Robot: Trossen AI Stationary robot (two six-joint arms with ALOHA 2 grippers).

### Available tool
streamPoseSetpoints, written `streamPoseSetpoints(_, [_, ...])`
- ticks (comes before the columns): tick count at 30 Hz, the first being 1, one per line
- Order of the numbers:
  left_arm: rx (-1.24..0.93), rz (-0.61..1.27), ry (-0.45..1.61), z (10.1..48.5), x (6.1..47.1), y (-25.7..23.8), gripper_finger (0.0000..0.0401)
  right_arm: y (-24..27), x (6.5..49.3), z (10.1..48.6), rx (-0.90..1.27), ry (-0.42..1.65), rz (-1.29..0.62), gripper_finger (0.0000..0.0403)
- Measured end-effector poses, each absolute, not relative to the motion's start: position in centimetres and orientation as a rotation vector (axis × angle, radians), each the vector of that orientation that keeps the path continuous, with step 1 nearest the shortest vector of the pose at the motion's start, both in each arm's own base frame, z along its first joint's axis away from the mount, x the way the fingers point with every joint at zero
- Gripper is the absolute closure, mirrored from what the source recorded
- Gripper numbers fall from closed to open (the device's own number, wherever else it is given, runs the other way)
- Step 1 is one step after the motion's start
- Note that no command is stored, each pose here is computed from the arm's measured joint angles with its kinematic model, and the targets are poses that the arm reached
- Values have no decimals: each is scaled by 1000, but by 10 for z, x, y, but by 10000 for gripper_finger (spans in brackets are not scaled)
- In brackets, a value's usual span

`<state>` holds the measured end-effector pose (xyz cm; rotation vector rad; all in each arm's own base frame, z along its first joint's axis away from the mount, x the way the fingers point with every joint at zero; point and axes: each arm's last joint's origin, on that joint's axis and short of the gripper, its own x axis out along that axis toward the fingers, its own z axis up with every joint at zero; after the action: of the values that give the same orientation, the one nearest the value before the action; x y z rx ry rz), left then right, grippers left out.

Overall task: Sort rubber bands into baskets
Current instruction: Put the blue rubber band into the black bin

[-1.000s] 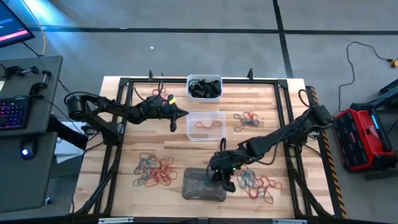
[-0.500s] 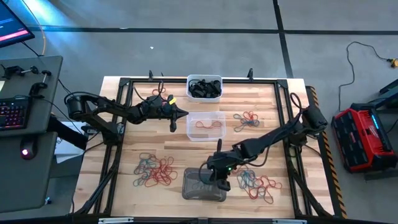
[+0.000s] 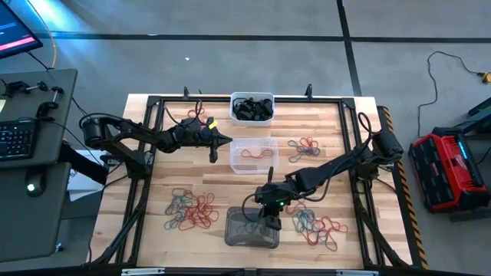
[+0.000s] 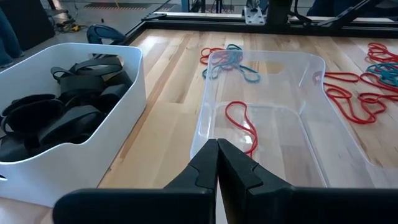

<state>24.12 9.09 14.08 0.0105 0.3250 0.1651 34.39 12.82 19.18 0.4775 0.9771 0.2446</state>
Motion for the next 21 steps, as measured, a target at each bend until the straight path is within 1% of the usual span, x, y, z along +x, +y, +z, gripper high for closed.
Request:
streamPoseSetpoints(4, [-11,167,343,139,241,91,401,128,344,192,491,983,249,382])
streamPoseSetpoints(10, [-15,170,346,139,241,91,401,128,341,195,473,993,255,313])
streamPoseSetpoints(13, [-14,172,346,139,241,91,401,127,340,204,450,993,266,296])
streamPoseSetpoints(16, [-14,187,346,139,240,91,401,129,339,214,415,993,288,309])
streamPoseSetpoints(21, [-11,219,349,139,240,92,401,129,337,223,363,980,317,390])
